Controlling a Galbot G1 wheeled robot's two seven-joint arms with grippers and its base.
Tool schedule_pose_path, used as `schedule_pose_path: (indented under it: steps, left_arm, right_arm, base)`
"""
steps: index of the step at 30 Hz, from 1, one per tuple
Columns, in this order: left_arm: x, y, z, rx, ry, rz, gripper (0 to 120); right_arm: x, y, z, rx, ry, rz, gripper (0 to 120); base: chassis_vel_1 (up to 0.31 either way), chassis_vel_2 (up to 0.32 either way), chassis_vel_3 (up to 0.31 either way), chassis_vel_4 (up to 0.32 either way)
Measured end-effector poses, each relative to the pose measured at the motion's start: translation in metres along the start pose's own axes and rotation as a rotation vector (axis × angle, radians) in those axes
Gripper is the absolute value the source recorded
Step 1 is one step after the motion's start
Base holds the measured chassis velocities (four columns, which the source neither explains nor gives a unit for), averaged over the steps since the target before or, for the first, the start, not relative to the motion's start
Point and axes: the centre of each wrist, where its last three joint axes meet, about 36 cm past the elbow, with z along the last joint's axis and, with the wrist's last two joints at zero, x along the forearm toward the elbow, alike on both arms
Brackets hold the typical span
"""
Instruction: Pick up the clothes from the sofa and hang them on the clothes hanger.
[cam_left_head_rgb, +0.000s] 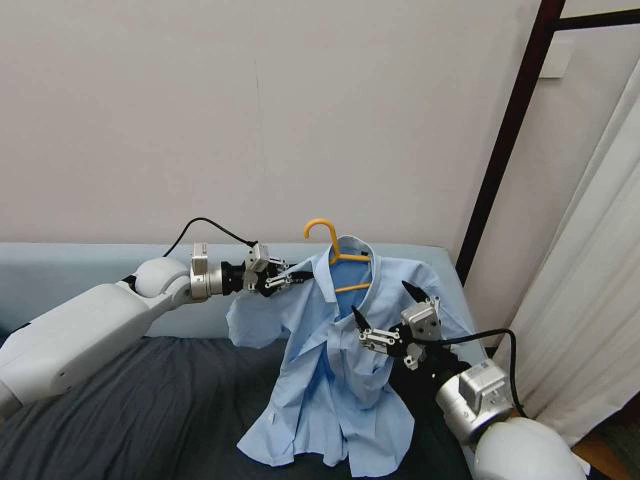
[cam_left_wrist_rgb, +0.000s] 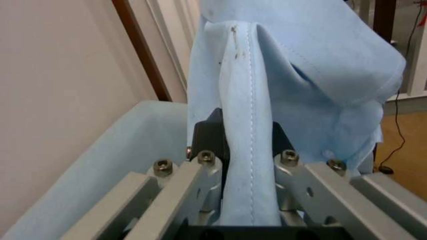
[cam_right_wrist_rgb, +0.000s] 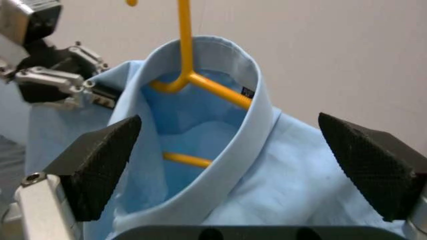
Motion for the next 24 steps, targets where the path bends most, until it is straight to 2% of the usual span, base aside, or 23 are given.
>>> schedule_pose_path:
  steps: [6,7,8,11,13,17,18,23,24]
  left_arm:
    - [-0.0007,-0.0053,-0.0018,-0.002,-0.008,0.006,7]
    - [-0.0007,-0.0061,-0.0026,-0.003,-0.011,0.006,7]
    - [-0.0007,-0.0061,-0.0026,-0.003,-0.011,0.006,7]
    - [-0.0008,-0.0072,-0.0036,-0.004,-0.015,0.007,7]
    - [-0.0006,-0.0074,-0.0035,-0.003,-0.016,0.007,7]
    - [-0.0005,-0.008,-0.0033,-0.001,-0.023,0.004,7]
    - [-0.0005,-0.008,-0.0033,-0.001,-0.023,0.004,7]
    - [0.0014,-0.0084,-0.0025,0.001,-0.028,-0.001,7]
    - [0.0014,-0.0084,-0.0025,0.001,-0.028,-0.001,7]
  right_arm:
    - [-0.0096,-0.0007,-0.0064,-0.056,0.055,0.007,97]
    - [-0.0122,-0.0013,-0.0058,-0.061,0.067,0.012,91]
    - [-0.0122,-0.0013,-0.0058,-0.061,0.067,0.012,91]
    - [-0.0133,-0.0022,-0.0041,-0.069,0.081,0.018,79]
    - [-0.0129,-0.0021,-0.0031,-0.073,0.087,0.019,77]
    - [-0.0122,-0.0024,-0.0002,-0.081,0.101,0.025,56]
    - [-0.0122,-0.0024,-0.0002,-0.081,0.101,0.025,56]
    - [-0.011,-0.0028,0.001,-0.091,0.1,0.026,34]
    - [-0.011,-0.0028,0.001,-0.091,0.1,0.026,34]
  base:
    - [0.0,0.0,0.0,0.0]
    - [0.0,0.0,0.0,0.0]
    - [0.0,0.0,0.0,0.0]
    - [0.0,0.0,0.0,0.0]
    - [0.0,0.0,0.0,0.0]
    - [0.0,0.0,0.0,0.0]
    - [0.0,0.0,0.0,0.0]
    - [0.0,0.0,0.0,0.0]
    - [0.0,0.0,0.0,0.0]
